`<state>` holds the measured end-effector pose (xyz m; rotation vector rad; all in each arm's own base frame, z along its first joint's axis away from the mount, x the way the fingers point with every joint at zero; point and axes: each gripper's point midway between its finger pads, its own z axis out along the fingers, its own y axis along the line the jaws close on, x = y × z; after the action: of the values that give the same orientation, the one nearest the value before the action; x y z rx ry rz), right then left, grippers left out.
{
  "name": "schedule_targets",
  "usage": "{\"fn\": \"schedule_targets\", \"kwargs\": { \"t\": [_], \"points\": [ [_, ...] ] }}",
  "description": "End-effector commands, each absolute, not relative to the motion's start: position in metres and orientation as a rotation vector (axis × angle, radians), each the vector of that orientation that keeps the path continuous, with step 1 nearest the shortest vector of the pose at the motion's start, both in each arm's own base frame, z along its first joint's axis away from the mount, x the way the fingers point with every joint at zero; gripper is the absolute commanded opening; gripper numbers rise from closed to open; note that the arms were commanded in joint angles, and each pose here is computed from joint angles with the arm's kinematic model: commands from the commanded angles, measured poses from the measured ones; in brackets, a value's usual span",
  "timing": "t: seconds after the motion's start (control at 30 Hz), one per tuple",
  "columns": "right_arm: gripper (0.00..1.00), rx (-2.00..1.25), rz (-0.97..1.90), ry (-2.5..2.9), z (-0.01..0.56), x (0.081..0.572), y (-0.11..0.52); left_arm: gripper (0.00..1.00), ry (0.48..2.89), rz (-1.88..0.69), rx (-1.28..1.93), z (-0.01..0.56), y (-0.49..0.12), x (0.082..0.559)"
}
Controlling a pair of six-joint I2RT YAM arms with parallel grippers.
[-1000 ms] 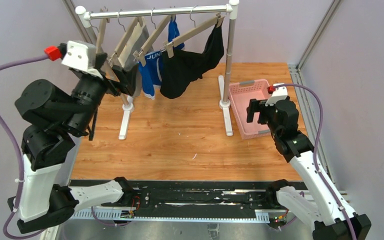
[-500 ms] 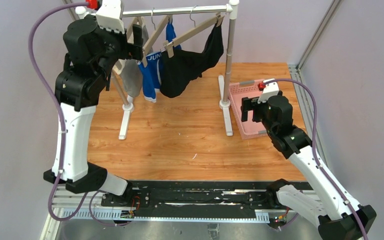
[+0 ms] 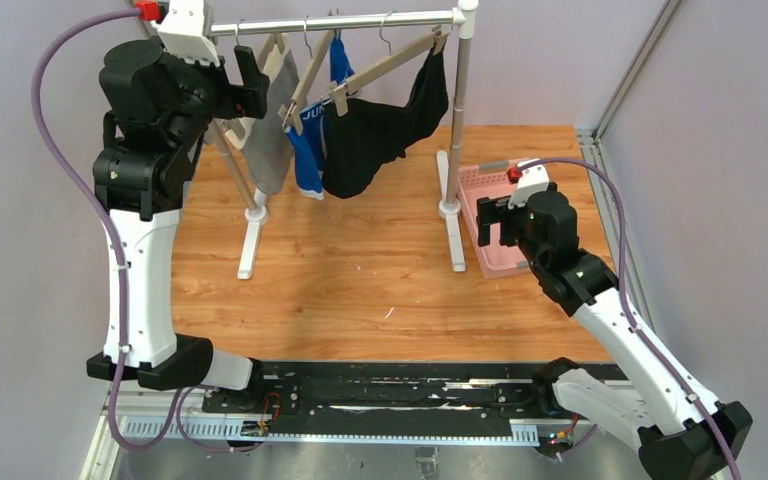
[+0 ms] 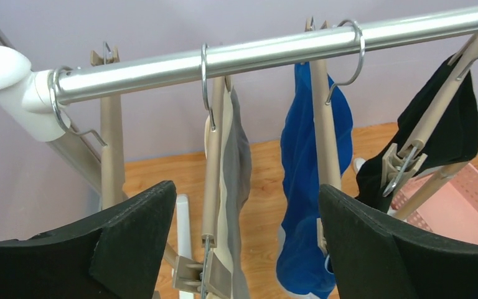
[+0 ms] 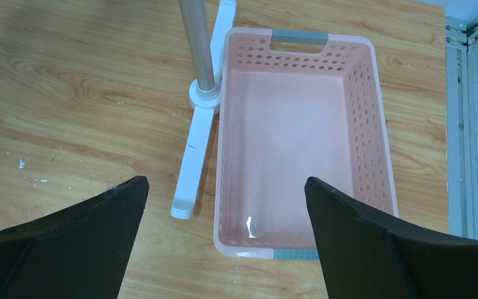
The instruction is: Remove the underwear clipped to the hanger
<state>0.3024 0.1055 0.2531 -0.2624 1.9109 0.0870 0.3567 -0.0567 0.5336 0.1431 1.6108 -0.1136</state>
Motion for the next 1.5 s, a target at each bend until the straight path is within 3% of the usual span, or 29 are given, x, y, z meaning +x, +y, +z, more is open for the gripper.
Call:
{"fn": "schedule_targets", "kwargs": {
  "t": [0.0, 0.4, 1.0, 1.33, 1.47],
  "points": [
    [0.99, -0.282, 0.072, 1.926, 0.248, 0.299, 0.109, 0.94, 1.592, -0.121, 0.133, 0.531, -0.054, 0.365],
    [0.99, -0.317, 0.083, 1.945, 0.24, 0.301, 0.124, 0.88, 1.629, -0.073, 0.099, 0.512, -0.043, 0.388],
    [0.99, -0.354, 0.066, 1.944, 0.235, 0.302, 0.135, 0.6, 1.666, -0.073, 0.093, 0.491, -0.043, 0.414],
    [0.99, -0.363, 0.052, 1.945, 0.233, 0.304, 0.138, 0.55, 1.707, -0.038, 0.086, 0.474, -0.039, 0.424],
    [0.99, -0.369, 0.045, 1.952, 0.23, 0.305, 0.138, 0.42, 1.71, -0.034, 0.086, 0.469, -0.038, 0.428]
  ]
}}
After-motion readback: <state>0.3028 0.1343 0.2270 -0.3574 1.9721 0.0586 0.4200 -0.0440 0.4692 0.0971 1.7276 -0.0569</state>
